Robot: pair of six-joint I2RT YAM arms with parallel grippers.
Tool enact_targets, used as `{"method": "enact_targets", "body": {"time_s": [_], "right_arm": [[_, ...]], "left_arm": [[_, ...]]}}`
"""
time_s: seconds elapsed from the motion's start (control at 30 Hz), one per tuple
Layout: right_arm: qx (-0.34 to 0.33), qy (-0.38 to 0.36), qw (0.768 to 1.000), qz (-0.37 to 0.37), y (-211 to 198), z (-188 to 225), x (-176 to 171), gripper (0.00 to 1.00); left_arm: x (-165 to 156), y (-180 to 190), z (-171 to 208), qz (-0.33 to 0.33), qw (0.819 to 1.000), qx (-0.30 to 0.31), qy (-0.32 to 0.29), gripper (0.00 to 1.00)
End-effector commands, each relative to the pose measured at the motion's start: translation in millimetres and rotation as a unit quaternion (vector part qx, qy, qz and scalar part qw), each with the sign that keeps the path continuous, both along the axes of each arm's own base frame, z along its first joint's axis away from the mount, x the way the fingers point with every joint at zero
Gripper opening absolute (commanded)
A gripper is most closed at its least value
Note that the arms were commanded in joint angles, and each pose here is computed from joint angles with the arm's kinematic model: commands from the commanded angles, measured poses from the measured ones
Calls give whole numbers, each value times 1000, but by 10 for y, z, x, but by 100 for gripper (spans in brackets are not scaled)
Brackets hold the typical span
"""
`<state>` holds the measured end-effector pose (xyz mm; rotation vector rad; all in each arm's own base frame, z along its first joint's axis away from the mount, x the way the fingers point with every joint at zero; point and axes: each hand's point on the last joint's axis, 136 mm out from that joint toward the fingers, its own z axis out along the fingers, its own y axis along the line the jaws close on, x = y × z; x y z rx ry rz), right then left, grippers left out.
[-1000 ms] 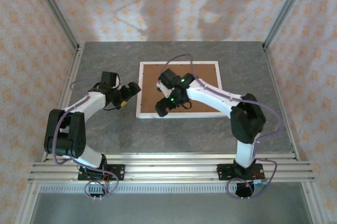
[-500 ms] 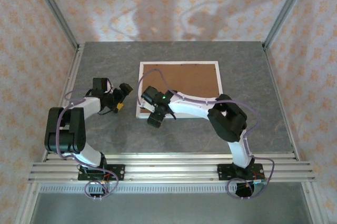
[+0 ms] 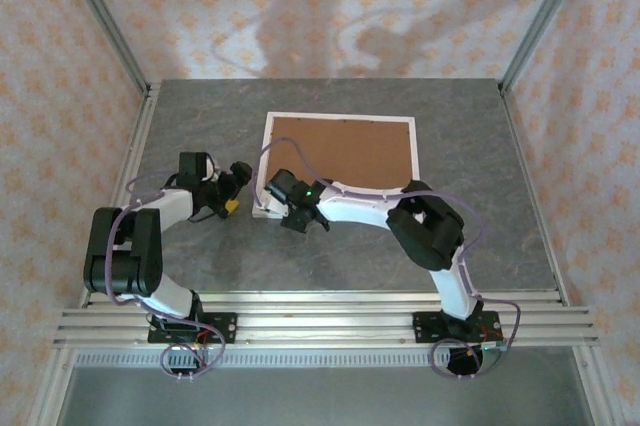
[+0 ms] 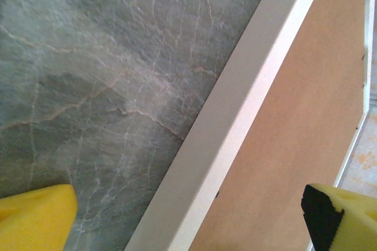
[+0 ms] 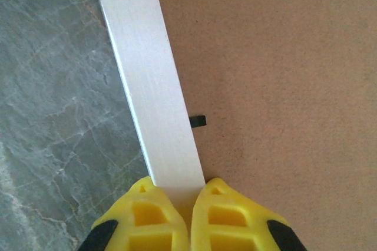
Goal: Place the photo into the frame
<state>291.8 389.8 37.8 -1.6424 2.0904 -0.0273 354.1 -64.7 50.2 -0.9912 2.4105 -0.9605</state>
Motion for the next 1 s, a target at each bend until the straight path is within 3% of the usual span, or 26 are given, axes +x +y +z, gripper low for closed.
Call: {"method": "enact_targets", "body": {"time_s": [0.0,0.37,0.73,0.97], "right_arm": [[-48,118,992,-11,-238,-475,-357,0],[86,41,995,-22,173,563,-69,0],[147,29,988,-40,248,921,-25,0],[173,38,983,-52,295,954,-31,0]], "left_arm": [[-163,-68,-64,-19,1000,4,14,99],[-307,-209,-164,-21,999,5,28,99],[-274,-313,-99,-16,1000,-8,12,97],[-156,-414,66,6,998,-53,-28,90]]}}
